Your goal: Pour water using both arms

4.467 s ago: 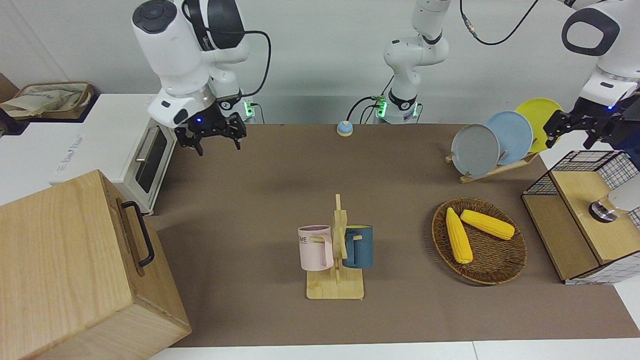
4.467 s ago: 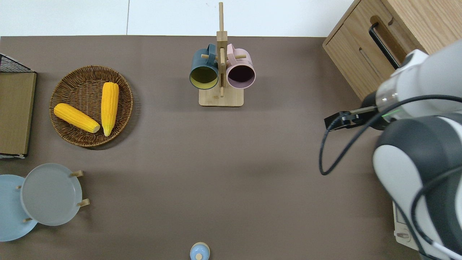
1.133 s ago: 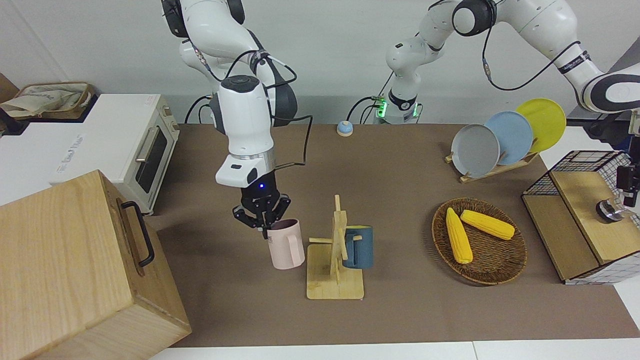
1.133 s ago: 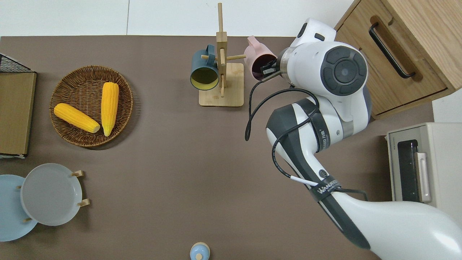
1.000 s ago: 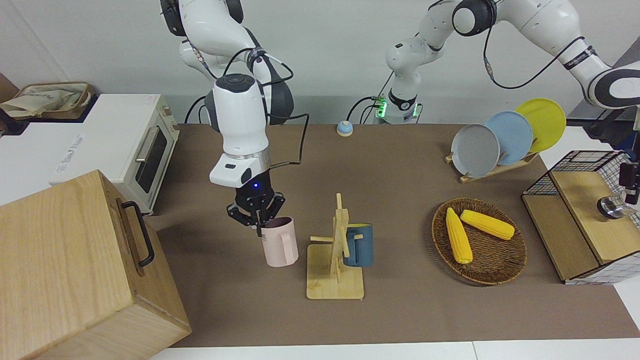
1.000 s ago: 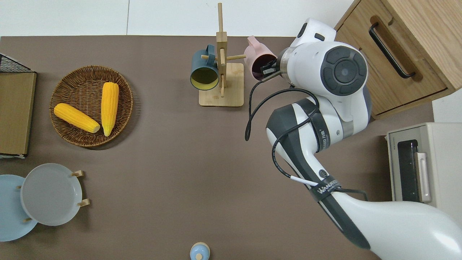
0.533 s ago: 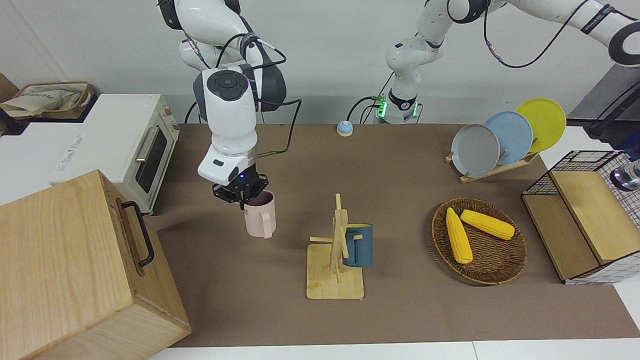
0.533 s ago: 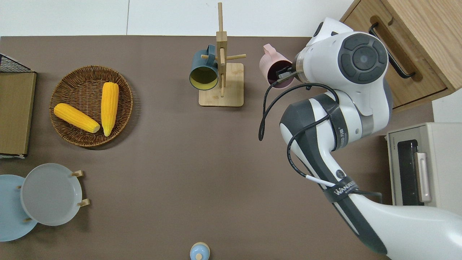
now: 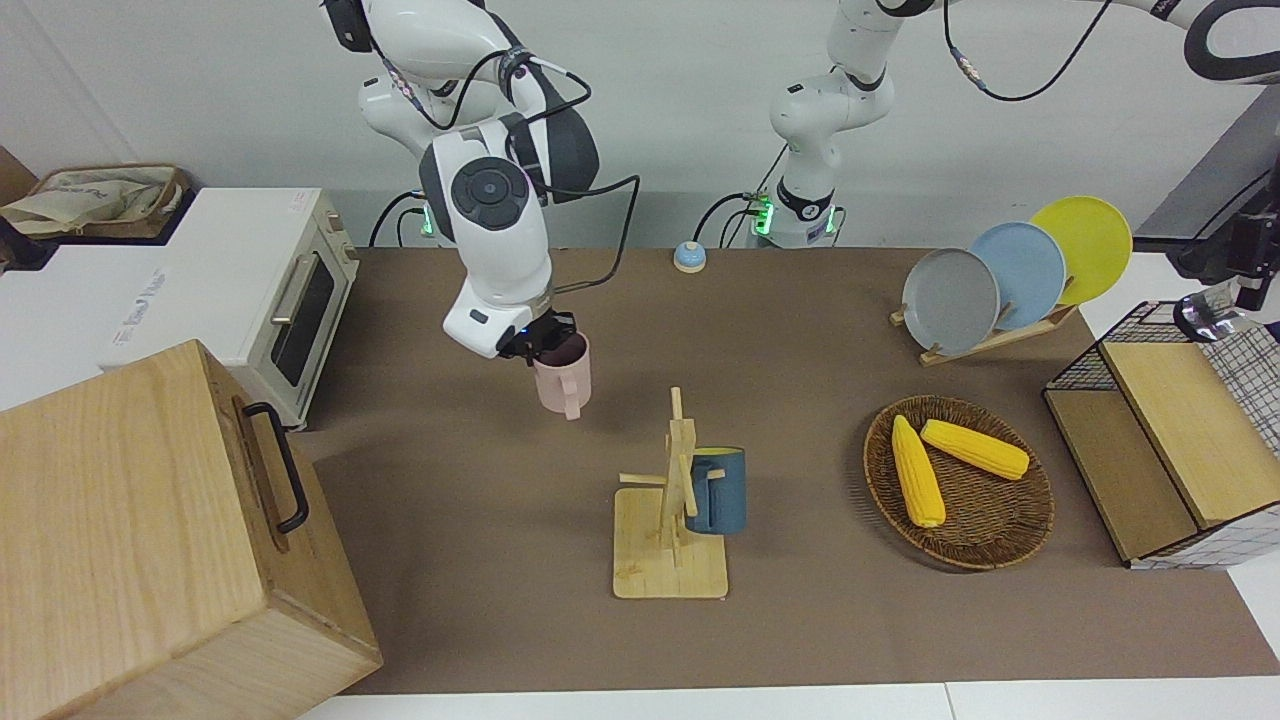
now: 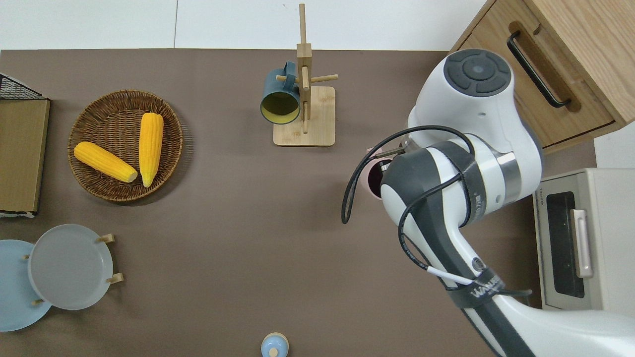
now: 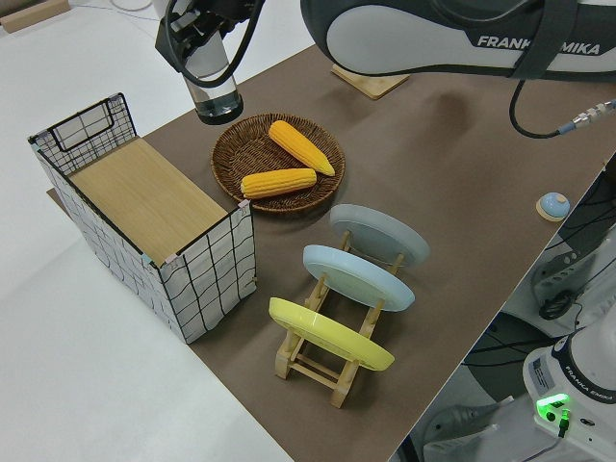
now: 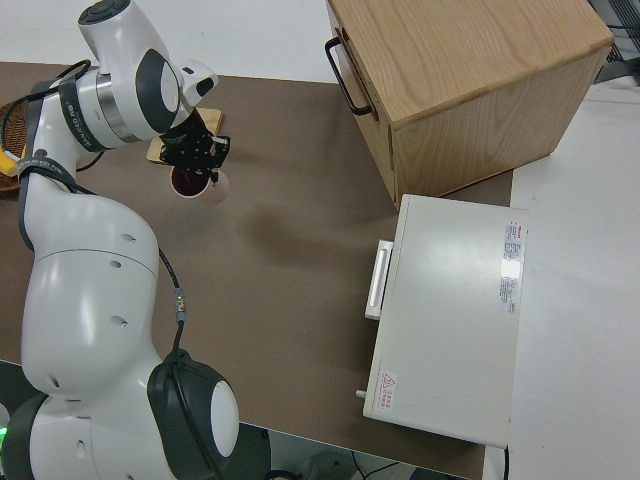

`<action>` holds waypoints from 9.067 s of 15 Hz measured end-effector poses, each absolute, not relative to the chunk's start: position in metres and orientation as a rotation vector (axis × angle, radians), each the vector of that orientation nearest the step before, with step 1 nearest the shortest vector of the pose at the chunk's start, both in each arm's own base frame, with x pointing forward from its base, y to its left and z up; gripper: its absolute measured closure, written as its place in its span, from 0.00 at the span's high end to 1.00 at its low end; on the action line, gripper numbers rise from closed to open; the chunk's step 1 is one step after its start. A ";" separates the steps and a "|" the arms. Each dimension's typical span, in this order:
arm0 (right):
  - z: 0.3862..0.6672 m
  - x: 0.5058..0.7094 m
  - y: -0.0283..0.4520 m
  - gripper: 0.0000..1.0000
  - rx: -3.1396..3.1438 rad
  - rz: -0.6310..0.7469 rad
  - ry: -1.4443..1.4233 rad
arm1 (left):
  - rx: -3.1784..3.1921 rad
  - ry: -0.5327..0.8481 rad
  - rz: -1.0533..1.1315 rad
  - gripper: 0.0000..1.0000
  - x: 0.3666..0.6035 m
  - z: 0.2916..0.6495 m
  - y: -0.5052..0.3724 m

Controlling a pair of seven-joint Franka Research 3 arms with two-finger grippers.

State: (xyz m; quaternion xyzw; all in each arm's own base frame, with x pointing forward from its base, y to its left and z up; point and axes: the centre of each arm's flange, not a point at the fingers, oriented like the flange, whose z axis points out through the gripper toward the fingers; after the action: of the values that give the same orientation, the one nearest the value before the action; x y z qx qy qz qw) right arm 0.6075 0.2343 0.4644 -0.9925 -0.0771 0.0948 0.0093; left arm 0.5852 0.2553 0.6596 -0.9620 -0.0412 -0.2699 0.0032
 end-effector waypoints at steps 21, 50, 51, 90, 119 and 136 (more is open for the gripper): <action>0.391 0.550 0.449 0.05 -2.845 0.302 0.362 | -3.027 -0.107 -0.647 0.63 0.458 0.533 0.006; 0.548 0.569 0.315 1.00 -2.900 0.285 0.410 | -3.058 -0.089 -0.624 0.63 0.446 0.516 -0.012; 0.564 0.571 0.288 1.00 -2.918 0.269 0.399 | -3.062 -0.082 -0.620 0.63 0.446 0.515 -0.016; 0.633 0.575 0.022 1.00 -3.108 0.189 -0.164 | -3.189 0.229 0.059 0.63 0.453 0.410 -0.195; 0.633 0.575 0.022 1.00 -3.107 0.189 -0.165 | -3.158 0.233 0.257 0.63 0.475 0.429 -0.196; 0.633 0.575 0.022 1.00 -3.107 0.189 -0.165 | -3.146 0.217 0.313 0.63 0.480 0.422 -0.197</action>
State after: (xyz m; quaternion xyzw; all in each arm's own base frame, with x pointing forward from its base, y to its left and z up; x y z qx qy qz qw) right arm 0.5753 0.0218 0.6328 -0.9967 -0.0528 0.0605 0.0121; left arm 0.4803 -0.1972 0.4217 -0.9927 0.0685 0.0986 -0.0135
